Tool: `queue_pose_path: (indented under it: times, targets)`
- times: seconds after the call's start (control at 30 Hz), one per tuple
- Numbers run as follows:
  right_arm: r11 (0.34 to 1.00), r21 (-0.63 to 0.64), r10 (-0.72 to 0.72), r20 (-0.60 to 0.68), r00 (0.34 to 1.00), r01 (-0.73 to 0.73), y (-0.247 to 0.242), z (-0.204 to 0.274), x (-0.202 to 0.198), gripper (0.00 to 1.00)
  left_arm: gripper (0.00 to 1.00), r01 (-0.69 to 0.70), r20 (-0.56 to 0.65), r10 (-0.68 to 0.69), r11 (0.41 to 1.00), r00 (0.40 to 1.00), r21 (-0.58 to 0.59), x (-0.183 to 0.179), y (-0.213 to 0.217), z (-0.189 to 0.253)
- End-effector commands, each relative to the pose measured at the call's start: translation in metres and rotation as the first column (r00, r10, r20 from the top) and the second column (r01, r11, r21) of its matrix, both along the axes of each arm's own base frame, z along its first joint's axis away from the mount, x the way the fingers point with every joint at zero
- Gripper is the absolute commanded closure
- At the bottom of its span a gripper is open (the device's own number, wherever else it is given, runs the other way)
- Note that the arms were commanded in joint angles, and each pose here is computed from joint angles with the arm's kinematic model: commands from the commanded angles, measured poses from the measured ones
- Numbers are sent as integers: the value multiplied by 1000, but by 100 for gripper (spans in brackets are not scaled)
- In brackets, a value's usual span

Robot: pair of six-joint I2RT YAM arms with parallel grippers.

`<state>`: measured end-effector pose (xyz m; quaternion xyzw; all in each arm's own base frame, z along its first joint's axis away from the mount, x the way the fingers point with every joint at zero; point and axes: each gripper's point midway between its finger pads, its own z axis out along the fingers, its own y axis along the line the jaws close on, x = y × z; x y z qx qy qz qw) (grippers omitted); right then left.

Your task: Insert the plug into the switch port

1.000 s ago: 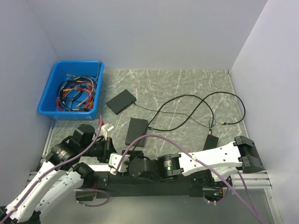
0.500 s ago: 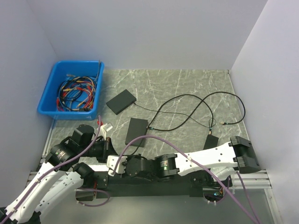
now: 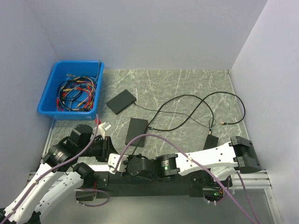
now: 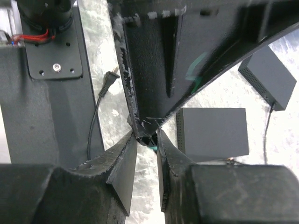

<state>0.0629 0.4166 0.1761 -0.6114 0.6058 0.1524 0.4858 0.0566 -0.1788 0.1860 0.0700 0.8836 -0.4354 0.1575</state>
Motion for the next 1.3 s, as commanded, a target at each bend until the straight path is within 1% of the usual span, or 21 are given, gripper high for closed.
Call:
queue_pose_path:
  times: [0.0, 0.03, 0.07, 0.17, 0.2, 0.3, 0.33, 0.37, 0.4, 0.47, 0.57, 0.73, 0.77, 0.83, 0.87, 0.93, 0.97, 1.0, 1.13, 1.2, 1.27]
  targets:
    - [985, 165, -48, -67, 997, 58, 5, 28, 6, 100, 72, -7, 118, 16, 997, 993, -79, 8, -5, 39]
    - [983, 174, -49, -78, 996, 62, 3, 30, 7, 100, 68, -27, 128, 38, 996, 991, -81, 12, -4, 42]
    - [982, 177, -47, -90, 995, 62, 3, 28, 7, 100, 61, -43, 138, 54, 996, 989, -78, 15, -3, 44]
    - [978, 183, -81, -126, 989, 104, -4, 21, 14, 100, 51, -113, 161, 120, 992, 980, -54, 29, 1, 46]
    - [978, 177, -89, -136, 987, 113, -7, 16, 16, 100, 50, -150, 181, 156, 988, 971, -43, 37, 3, 47]
    - [971, 177, -133, -167, 977, 162, -16, 8, 25, 100, 50, -192, 218, 203, 979, 954, -70, 51, 1, 55]
    - [963, 205, -140, -177, 974, 176, -16, 13, 28, 100, 51, -197, 225, 210, 977, 952, -77, 53, 0, 57]
    - [954, 213, -170, -196, 966, 211, -19, 12, 35, 100, 57, -203, 234, 218, 975, 947, -87, 56, -1, 58]
    - [950, 212, -188, -203, 961, 231, -23, 8, 40, 100, 61, -204, 254, 226, 973, 940, -110, 60, -3, 62]
    - [932, 235, -220, -239, 946, 276, -30, 8, 48, 100, 67, -230, 269, 258, 965, 928, -129, 68, -4, 63]
    - [907, 280, -236, -280, 930, 314, -38, 16, 55, 100, 70, -251, 305, 290, 954, 907, -162, 80, -7, 64]
    - [853, 352, -271, -332, 904, 385, -53, 28, 75, 100, 68, -245, 341, 309, 945, 888, -218, 96, -17, 63]
    - [845, 360, -277, -338, 900, 395, -54, 30, 78, 100, 66, -242, 365, 319, 940, 875, -241, 102, -21, 68]
    - [823, 380, -295, -349, 890, 422, -58, 34, 89, 100, 63, -252, 391, 320, 943, 863, -217, 115, -25, 63]
    - [818, 385, -296, -357, 886, 428, -58, 35, 93, 100, 57, -254, 402, 319, 945, 858, -208, 120, -27, 62]
    - [799, 399, -310, -368, 877, 450, -60, 39, 107, 100, 55, -291, 431, 336, 942, 837, -170, 141, -31, 57]
    - [796, 400, -311, -372, 875, 453, -59, 40, 111, 100, 52, -305, 440, 344, 939, 830, -159, 147, -32, 56]
    - [795, 408, -305, -371, 877, 449, -57, 43, 113, 100, 52, -318, 454, 356, 935, 817, -160, 158, -35, 58]
    - [796, 398, -320, -364, 875, 457, -53, 42, 128, 100, 51, -324, 499, 349, 936, 793, -141, 176, -41, 60]
    - [797, 400, -319, -359, 877, 453, -50, 46, 132, 100, 51, -320, 501, 338, 939, 797, -124, 180, -45, 56]
    - [804, 392, -316, -356, 880, 447, -46, 43, 133, 100, 51, -299, 512, 327, 944, 794, -139, 180, -49, 59]
